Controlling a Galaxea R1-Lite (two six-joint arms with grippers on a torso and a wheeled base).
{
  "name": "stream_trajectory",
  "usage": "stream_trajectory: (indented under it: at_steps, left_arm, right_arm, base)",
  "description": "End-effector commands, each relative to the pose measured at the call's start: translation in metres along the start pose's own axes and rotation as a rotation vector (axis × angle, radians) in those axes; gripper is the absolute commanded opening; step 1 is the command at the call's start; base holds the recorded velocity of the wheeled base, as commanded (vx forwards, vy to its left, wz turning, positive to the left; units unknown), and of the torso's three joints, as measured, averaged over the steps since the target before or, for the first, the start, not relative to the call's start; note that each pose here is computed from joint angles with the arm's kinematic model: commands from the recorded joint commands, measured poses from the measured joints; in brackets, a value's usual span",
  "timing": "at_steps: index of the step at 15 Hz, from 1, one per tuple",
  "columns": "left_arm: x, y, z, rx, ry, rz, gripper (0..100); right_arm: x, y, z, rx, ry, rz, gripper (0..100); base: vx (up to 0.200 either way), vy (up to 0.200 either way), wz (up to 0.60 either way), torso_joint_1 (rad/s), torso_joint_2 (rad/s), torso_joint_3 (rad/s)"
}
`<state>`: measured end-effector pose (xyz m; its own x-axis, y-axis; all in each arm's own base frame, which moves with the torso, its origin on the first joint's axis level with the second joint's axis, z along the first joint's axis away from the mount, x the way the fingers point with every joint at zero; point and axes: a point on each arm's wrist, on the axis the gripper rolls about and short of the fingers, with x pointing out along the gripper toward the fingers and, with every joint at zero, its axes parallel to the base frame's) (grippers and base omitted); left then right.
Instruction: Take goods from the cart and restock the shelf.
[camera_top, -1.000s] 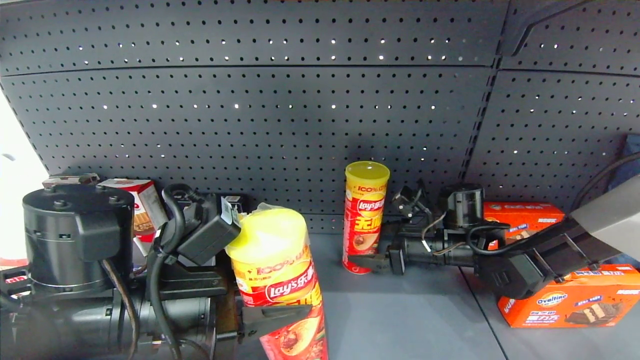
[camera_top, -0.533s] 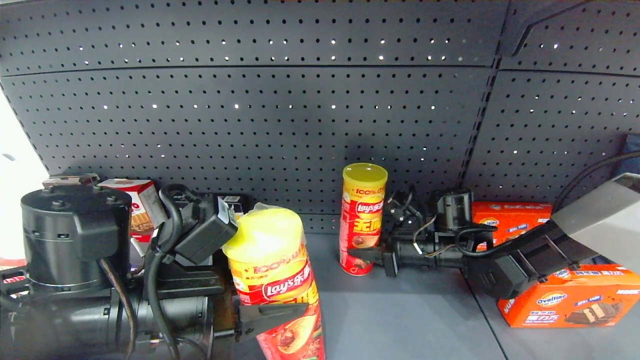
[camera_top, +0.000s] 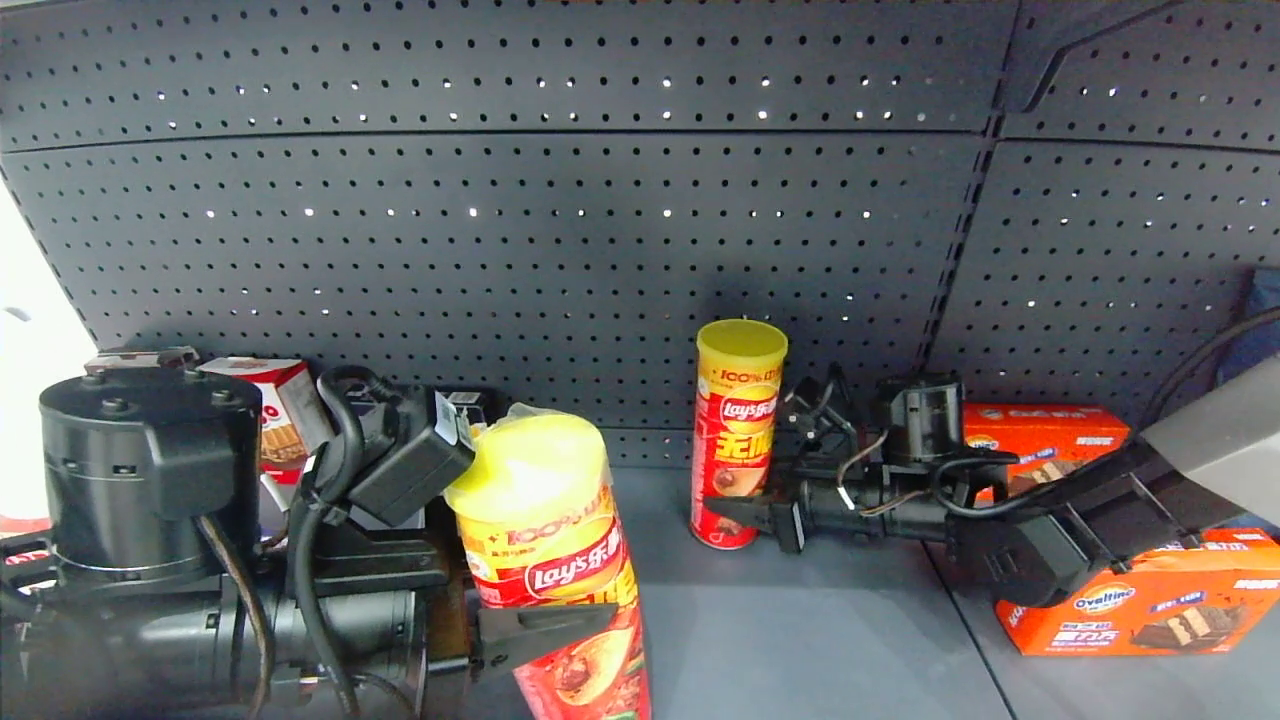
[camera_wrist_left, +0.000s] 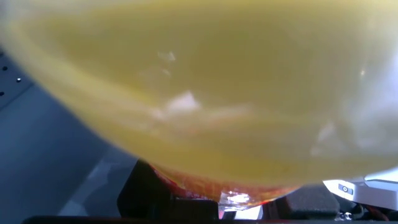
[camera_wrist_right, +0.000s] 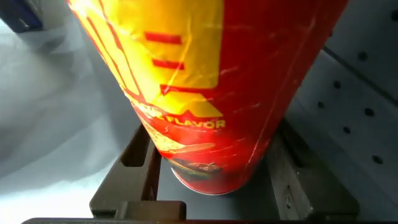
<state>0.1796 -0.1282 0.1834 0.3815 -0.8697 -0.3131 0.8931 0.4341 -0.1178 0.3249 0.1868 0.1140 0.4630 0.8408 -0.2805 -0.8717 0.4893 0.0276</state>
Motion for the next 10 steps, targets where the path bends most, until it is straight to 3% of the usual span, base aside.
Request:
stream_trajectory:
  at_steps: [1,7,10]
  left_arm:
    - [0.000,0.000,0.000,0.000,-0.001,0.000,0]
    - [0.001,0.001,0.002,0.000,-0.003,0.003,0]
    - [0.000,0.002,0.003,-0.001,-0.005,0.009,0]
  right_arm:
    - [-0.018,0.018,0.013,-0.020,-0.026,0.004,0]
    - [-0.052,0.070,0.019,-0.018,-0.022,0.027,0]
    - [-0.062,0.087,0.013,-0.005,-0.039,0.053,0]
  base:
    - [0.000,0.000,0.00,0.000,0.00,0.000]
    - [0.000,0.000,0.00,0.000,0.00,0.000]
    - [0.000,0.000,0.00,0.000,0.00,0.000]
